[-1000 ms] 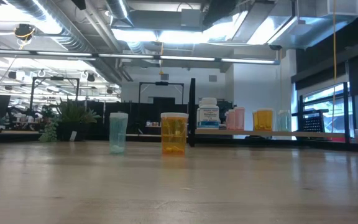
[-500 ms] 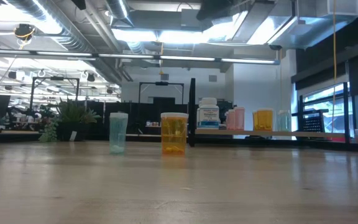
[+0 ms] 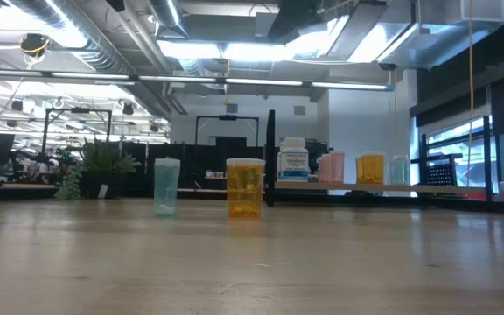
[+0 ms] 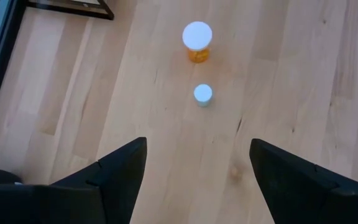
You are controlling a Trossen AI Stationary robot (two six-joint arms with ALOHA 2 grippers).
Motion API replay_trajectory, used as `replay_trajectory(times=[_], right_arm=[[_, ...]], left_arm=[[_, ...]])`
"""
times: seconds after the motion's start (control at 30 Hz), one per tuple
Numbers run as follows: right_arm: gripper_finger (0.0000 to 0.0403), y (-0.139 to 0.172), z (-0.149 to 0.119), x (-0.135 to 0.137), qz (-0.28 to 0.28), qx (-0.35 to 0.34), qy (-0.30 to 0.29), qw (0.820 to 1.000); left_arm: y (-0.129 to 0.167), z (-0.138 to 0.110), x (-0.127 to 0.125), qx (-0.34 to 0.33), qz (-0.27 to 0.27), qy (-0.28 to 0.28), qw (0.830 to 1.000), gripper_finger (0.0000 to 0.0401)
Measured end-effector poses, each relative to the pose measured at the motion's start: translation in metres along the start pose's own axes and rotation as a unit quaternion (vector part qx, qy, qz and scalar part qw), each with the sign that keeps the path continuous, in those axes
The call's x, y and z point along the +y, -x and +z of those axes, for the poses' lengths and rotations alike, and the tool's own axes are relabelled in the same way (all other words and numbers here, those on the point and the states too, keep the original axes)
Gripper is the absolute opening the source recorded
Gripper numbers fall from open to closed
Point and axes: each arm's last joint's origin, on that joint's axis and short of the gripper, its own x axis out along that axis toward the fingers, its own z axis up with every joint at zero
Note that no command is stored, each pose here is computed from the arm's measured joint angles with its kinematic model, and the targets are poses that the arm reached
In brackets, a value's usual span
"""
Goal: Pick and place medicine bottles onto shelf by color
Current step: Put the orange pill bottle on the shelf aligned with the other orange pill bottles
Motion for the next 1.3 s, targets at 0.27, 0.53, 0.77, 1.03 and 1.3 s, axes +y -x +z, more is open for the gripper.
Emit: replay_trajectory(times=[0.27, 0.53, 0.77, 1.03, 1.3], right_arm=[[0.0377, -0.01, 0.007, -0.001, -0.004, -0.027, 0.037, 0.999], [0.0379, -0.03, 0.006, -0.001, -0.002, -0.006, 0.041, 0.999], [0.0379, -0.077, -0.002, -0.01, -0.002, 0.045, 0.044, 0.998], [0.0379, -0.116, -0.013, -0.009, 0.013, 0.09, 0.073, 0.993], [0.0379, -0.142, -0.024, -0.025, 0.007, 0.117, 0.052, 0.992]], left_arm=[[0.0, 0.0, 0.0, -0.001, -0.001, 0.001, 1.0, 0.0279], [0.0, 0.0, 0.0, -0.002, -0.001, 0.001, 1.0, 0.0279], [0.0, 0.001, 0.0, -0.003, -0.002, 0.002, 1.0, 0.0279], [0.0, 0.001, 0.0, -0.004, -0.002, 0.002, 1.0, 0.0279], [0.0, 0.001, -0.001, -0.005, -0.003, 0.002, 1.0, 0.0279]])
